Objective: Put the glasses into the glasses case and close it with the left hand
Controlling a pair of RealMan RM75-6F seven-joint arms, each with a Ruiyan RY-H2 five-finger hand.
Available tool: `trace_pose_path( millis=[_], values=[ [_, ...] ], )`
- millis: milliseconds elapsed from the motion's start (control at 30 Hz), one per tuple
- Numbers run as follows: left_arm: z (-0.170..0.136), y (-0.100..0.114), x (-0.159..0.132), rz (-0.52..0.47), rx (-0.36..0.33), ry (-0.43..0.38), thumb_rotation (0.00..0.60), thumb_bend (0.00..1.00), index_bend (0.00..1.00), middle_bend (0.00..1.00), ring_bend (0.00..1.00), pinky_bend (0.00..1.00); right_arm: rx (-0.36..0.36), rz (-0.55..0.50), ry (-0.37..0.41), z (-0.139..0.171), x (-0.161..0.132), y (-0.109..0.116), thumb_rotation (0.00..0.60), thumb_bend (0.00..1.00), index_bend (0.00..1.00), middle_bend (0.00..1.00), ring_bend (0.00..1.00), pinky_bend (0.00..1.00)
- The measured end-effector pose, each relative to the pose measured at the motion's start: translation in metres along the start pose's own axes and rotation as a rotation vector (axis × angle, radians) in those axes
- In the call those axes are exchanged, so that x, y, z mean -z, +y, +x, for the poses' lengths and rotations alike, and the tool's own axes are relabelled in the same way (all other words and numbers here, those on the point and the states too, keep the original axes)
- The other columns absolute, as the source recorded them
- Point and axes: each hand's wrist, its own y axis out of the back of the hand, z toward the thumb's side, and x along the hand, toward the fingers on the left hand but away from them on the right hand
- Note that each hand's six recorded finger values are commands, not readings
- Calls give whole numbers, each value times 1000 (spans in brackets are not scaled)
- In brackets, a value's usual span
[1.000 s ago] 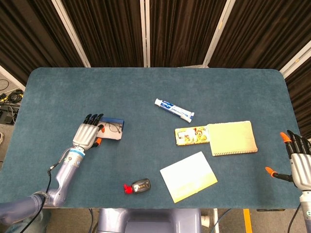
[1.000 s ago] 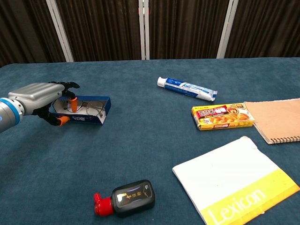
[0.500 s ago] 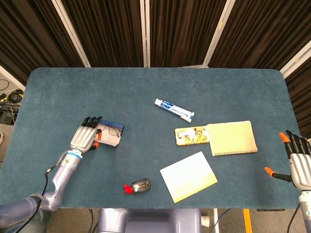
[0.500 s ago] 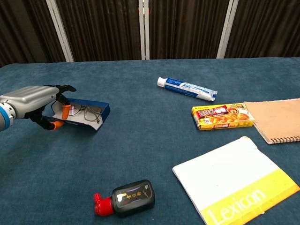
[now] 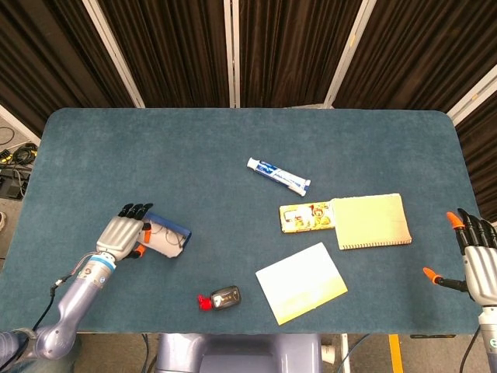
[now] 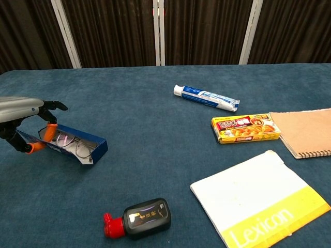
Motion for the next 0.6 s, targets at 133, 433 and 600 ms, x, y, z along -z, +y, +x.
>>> trace_pose_path(
  millis=[133, 433, 600],
  values=[
    [3, 2, -2, -13, 3, -5, 600, 470, 658, 0, 0, 0, 0, 0, -3, 0, 1, 0, 600, 0, 0, 0, 0, 0],
    [31, 0, -5, -38, -10, -7, 600, 461, 614, 0, 0, 0, -1, 3, -7, -1, 2, -1, 600, 0, 0, 0, 0, 0],
    [40, -3, -8, -41, -8, -8, 600, 445, 492, 0, 0, 0, -1, 3, -9, -1, 2, -1, 600, 0, 0, 0, 0, 0]
  ],
)
